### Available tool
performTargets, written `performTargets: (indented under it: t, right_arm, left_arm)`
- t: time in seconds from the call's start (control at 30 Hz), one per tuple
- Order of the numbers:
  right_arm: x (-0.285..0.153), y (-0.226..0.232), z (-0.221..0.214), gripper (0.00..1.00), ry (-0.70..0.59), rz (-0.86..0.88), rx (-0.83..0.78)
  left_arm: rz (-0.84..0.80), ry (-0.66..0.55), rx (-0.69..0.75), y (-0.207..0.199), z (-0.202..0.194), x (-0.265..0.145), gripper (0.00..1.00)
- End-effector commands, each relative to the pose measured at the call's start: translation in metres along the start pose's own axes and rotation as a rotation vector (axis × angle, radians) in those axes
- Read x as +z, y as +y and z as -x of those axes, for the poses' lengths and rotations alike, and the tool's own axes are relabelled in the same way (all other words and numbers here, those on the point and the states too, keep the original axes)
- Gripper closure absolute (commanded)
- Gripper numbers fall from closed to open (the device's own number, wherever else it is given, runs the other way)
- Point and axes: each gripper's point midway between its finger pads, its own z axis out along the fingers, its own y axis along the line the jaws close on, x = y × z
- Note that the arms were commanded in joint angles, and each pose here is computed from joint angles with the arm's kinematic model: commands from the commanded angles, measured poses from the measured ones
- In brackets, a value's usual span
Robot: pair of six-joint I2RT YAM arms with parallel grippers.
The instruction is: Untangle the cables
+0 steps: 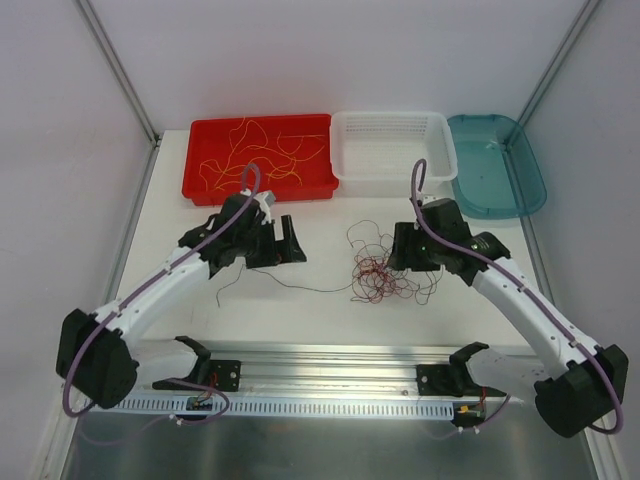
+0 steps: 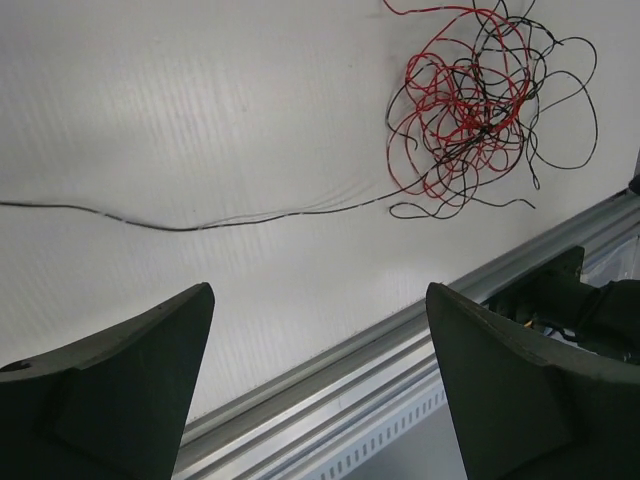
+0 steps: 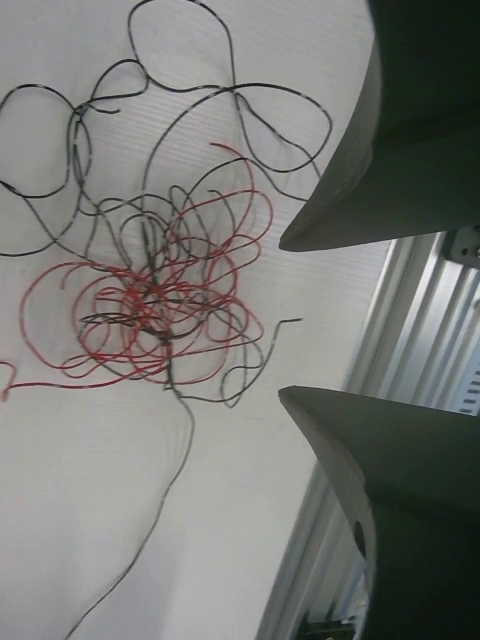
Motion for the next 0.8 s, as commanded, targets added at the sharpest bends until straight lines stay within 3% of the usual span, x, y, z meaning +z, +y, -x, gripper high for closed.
performTargets:
  t: [0.0, 0.33, 0.5, 0.53, 0.63, 0.77]
  right_arm:
    - [0.02, 0.011, 0.037, 0.41, -0.079, -0.005, 0.093]
    - [0.11, -0.002, 0.031, 0.46, -0.011, -0.125, 0.312]
    - [0.139, -0.008, 0.004, 0.7, 0.041, -0.119, 0.304]
    - [0.14, -0.009, 0.0, 0.83, 0.048, -0.112, 0.294]
    - [0.14, -0.012, -0.011, 0.99, 0.05, -0.095, 0.275]
    - [0.129, -0.005, -0.015, 0.99, 0.035, -0.031, 0.241]
  left_arm:
    - [-0.065, -0.046, 0.014, -0.038, 0.034, 0.016, 0.12]
    - [-0.067, 0.097, 0.02, -0.077, 0.04, 0.098, 0.16]
    - [-0.071, 0.137, 0.011, -0.086, 0.028, 0.119, 0.19]
    - [-0.074, 0.142, 0.003, -0.089, 0.027, 0.121, 0.19]
    - [-0.087, 0.155, -0.001, -0.099, 0.02, 0.129, 0.21]
    - [-0.112, 0.191, -0.006, -0.114, 0.006, 0.139, 0.24]
